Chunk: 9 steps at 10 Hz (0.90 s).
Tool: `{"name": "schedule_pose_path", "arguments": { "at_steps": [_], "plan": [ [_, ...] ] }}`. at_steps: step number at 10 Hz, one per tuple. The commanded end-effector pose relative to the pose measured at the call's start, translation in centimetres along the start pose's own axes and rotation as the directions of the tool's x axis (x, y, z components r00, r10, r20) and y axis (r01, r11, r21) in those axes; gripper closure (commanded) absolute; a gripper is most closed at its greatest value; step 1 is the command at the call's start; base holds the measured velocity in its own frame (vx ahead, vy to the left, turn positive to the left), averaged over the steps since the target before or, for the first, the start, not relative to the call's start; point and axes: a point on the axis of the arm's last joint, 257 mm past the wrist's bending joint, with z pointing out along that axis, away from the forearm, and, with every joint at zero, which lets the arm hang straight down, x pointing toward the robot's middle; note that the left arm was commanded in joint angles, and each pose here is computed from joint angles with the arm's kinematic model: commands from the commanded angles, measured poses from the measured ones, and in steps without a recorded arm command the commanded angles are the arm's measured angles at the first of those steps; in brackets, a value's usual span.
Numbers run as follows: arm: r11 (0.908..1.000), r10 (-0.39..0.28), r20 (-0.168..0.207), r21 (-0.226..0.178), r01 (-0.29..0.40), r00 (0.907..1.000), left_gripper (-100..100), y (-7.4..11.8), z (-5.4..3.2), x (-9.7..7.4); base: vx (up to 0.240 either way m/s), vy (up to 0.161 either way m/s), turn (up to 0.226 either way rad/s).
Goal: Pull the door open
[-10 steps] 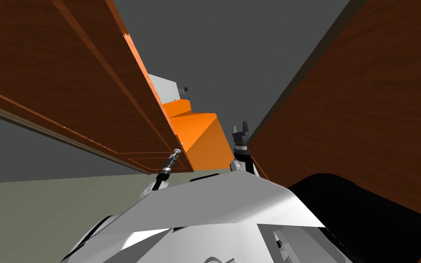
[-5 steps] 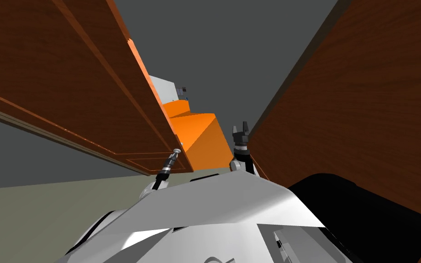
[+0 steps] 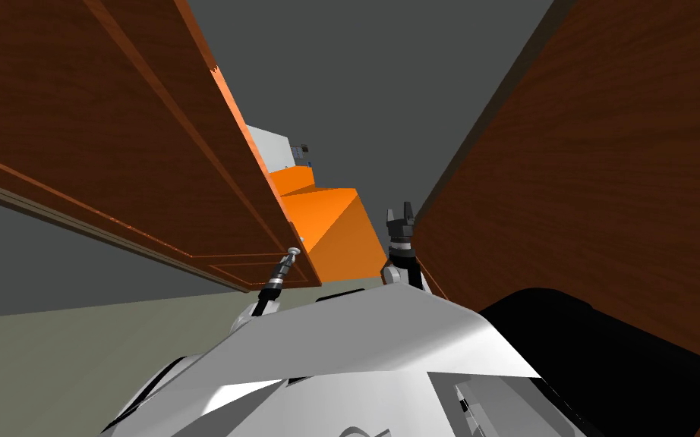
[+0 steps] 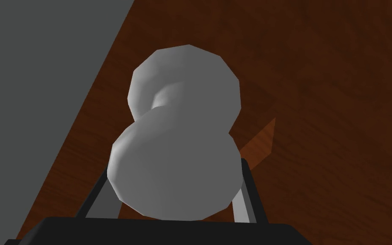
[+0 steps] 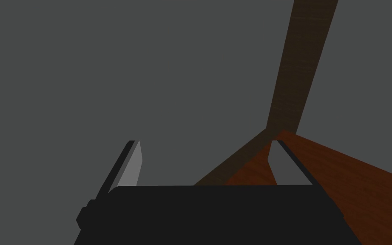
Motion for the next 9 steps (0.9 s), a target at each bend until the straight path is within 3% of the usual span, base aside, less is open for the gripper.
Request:
{"name": "schedule_pose_path", "arguments": {
  "at_steps": [1, 4, 5, 7, 9],
  "plan": [
    [0.9995, -0.03, -0.018, 0.011, 0.03, 0.9994, 100, -1.1, -0.26, 1.4, -0.019, 0.017, -0.021],
    [0.9994, -0.03, -0.013, 0.016, 0.03, 0.9995, 100, -1.3, -0.09, 1.2, 0.006, 0.0, 0.009],
    [0.9985, -0.029, 0.011, 0.048, 0.028, 0.9995, 100, -2.4, 0.79, 0.2, -0.007, -0.006, 0.015],
    [0.9994, -0.03, -0.015, 0.015, 0.03, 0.9994, 100, -1.2, -0.14, 1.2, 0.003, 0.0, -0.011],
    [0.9945, -0.105, -0.006, -0.002, 0.105, 0.9945, 100, -0.7, -0.27, 1.1, -0.035, 0.022, -0.098]
  ]
}}
